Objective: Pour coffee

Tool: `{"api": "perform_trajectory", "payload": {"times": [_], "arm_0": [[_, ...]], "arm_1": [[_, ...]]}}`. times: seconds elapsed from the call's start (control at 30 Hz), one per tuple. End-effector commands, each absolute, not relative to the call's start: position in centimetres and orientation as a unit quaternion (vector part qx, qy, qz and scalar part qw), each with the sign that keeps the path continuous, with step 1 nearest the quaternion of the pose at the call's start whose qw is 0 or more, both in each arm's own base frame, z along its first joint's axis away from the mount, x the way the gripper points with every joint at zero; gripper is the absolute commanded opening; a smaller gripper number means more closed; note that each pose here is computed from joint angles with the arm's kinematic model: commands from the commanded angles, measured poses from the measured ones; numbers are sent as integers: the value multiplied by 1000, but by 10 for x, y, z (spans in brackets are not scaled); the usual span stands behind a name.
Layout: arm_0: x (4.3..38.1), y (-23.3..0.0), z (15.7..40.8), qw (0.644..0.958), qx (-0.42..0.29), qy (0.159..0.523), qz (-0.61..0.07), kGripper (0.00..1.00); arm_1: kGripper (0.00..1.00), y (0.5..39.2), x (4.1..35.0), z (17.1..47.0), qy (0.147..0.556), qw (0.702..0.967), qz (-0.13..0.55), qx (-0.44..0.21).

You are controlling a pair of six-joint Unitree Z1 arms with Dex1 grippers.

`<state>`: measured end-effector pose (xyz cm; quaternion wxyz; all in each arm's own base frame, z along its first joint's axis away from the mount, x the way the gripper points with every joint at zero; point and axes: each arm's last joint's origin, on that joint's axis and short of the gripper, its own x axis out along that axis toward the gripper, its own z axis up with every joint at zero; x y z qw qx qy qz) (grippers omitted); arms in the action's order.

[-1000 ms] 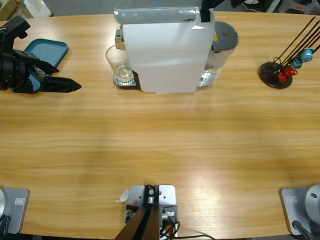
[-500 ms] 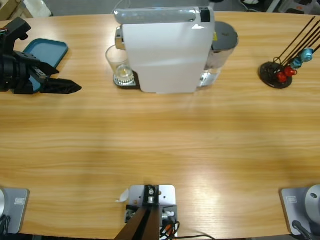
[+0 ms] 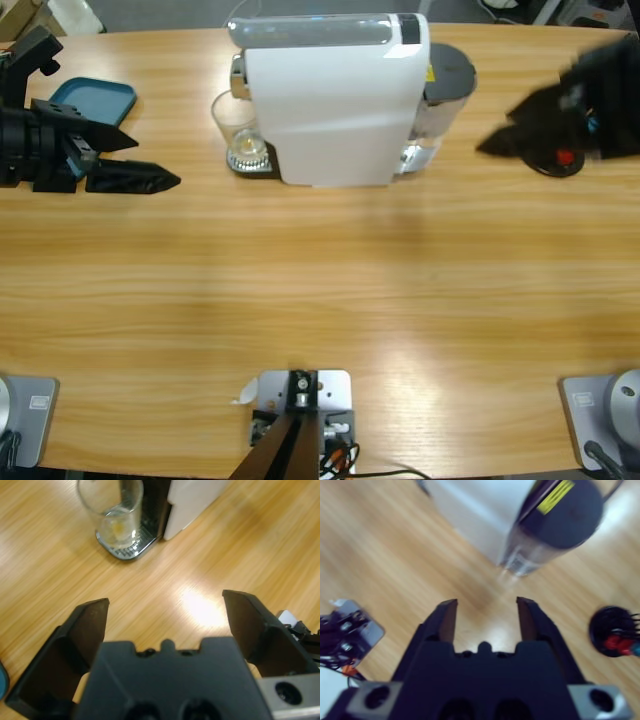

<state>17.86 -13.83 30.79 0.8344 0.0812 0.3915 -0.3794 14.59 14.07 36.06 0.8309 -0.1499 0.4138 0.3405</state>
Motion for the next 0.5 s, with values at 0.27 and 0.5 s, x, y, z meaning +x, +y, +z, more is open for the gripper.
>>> {"api": "perform_trajectory", "payload": {"times": [0.27,0.5], "arm_0": [[151,-123,273,850,78,317,-414,982],[151,-126,264,852,79,308,-417,981]], "arm_1": [[1000,89,84,295,321,861,388,-77],[1000,100,92,282,346,842,403,-94]]}}
